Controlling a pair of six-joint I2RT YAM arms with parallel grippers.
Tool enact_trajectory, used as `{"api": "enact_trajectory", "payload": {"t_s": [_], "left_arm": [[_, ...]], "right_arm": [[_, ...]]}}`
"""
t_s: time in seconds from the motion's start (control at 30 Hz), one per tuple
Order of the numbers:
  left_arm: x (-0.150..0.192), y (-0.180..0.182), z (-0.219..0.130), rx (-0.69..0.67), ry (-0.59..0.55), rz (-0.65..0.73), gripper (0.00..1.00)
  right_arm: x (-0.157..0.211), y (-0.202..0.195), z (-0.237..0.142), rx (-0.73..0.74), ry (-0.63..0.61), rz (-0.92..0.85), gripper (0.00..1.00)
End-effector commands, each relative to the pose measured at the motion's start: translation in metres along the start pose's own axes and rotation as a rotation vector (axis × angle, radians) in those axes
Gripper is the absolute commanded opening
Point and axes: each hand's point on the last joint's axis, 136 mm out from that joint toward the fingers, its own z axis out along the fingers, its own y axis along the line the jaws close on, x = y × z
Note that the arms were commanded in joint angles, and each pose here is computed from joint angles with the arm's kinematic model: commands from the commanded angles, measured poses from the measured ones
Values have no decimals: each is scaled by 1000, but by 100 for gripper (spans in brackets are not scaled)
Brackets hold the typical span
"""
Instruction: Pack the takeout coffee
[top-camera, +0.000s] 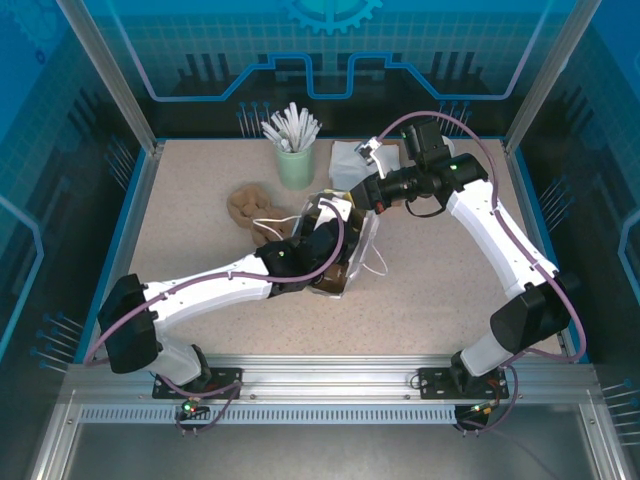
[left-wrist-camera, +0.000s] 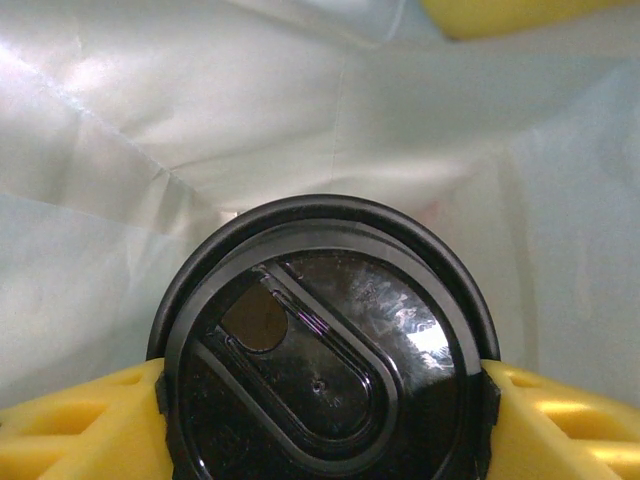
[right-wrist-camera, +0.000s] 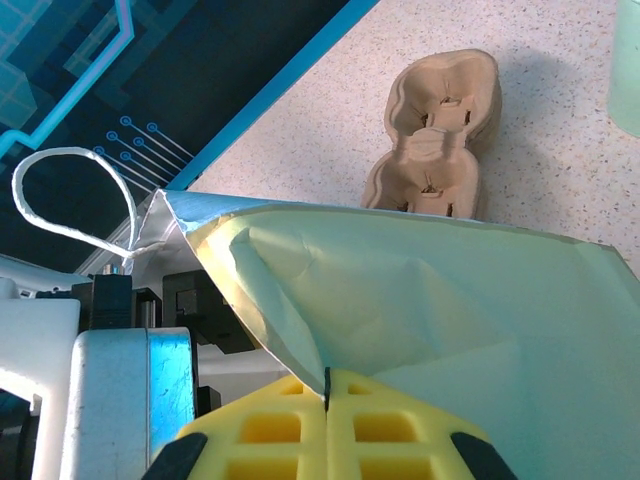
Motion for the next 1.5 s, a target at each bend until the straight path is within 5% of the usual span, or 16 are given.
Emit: {"api": "enact_trajectory", "payload": {"t_s": [0.0,1.07,1.47], "left_arm": [[3,-2,11,6,7,-28,69],[25,9,14,-1,15,-33,69],[25,5,11,-30,163,-68,71]], "right_arm": [[9,8,4,-54,34,41,0],[0,13,-5,-35,8,1,0],[3,17,-3,-59,6,3,0]]}}
